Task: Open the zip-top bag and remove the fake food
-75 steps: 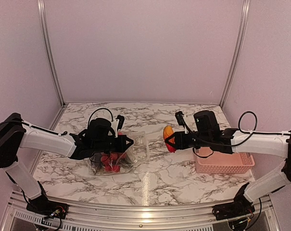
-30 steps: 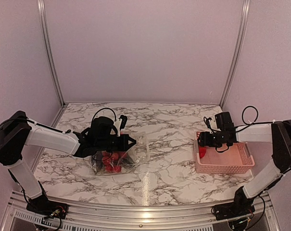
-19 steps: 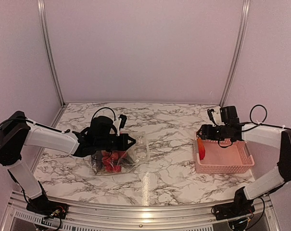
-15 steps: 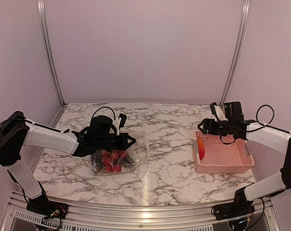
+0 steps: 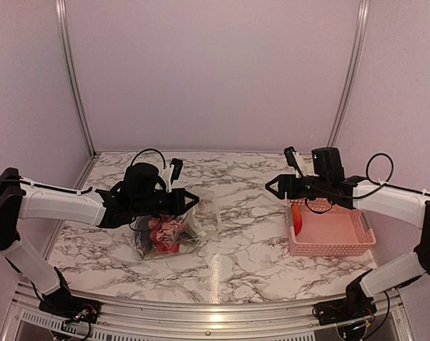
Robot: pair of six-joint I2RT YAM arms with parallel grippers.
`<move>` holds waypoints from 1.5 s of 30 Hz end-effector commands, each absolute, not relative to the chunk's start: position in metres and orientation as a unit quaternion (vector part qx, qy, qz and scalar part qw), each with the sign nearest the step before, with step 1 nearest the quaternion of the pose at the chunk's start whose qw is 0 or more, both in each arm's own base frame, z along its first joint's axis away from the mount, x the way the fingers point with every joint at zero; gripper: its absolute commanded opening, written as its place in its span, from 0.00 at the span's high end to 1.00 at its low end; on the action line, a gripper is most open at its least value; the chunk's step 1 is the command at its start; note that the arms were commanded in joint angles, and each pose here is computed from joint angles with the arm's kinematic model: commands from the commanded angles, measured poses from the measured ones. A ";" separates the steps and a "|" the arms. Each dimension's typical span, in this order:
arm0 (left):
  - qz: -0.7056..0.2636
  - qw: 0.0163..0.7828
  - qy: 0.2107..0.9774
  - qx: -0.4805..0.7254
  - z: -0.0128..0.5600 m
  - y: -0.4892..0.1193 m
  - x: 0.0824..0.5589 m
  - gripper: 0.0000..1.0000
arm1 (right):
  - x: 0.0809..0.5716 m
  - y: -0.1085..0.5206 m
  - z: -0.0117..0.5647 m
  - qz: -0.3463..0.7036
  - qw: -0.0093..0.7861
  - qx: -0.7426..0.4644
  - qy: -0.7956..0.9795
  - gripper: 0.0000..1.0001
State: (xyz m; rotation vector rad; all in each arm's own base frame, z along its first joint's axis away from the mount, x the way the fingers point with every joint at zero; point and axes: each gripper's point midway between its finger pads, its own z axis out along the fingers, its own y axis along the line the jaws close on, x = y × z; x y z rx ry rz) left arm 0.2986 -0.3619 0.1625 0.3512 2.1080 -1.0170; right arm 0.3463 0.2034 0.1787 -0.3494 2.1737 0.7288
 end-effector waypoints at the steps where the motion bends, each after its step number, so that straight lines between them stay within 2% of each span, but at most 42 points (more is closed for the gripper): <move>1: -0.399 0.386 0.819 0.147 0.180 -0.353 0.290 1.00 | 0.342 0.255 0.185 0.347 0.403 -0.164 0.831 0.33; 15: -0.448 0.380 0.789 0.177 0.200 -0.354 0.266 1.00 | 0.326 0.395 0.149 0.427 0.363 -0.232 0.795 0.37; 26: -0.476 0.376 0.773 0.185 0.210 -0.359 0.262 1.00 | 0.349 0.453 0.121 0.468 0.346 -0.205 0.787 0.37; 39: -0.515 0.350 0.758 0.194 0.213 -0.364 0.255 1.00 | 0.346 0.495 0.122 0.533 0.322 -0.196 0.758 0.29; 45: -0.508 0.348 0.764 0.190 0.206 -0.362 0.258 1.00 | 0.335 0.502 0.101 0.537 0.292 -0.187 0.769 0.11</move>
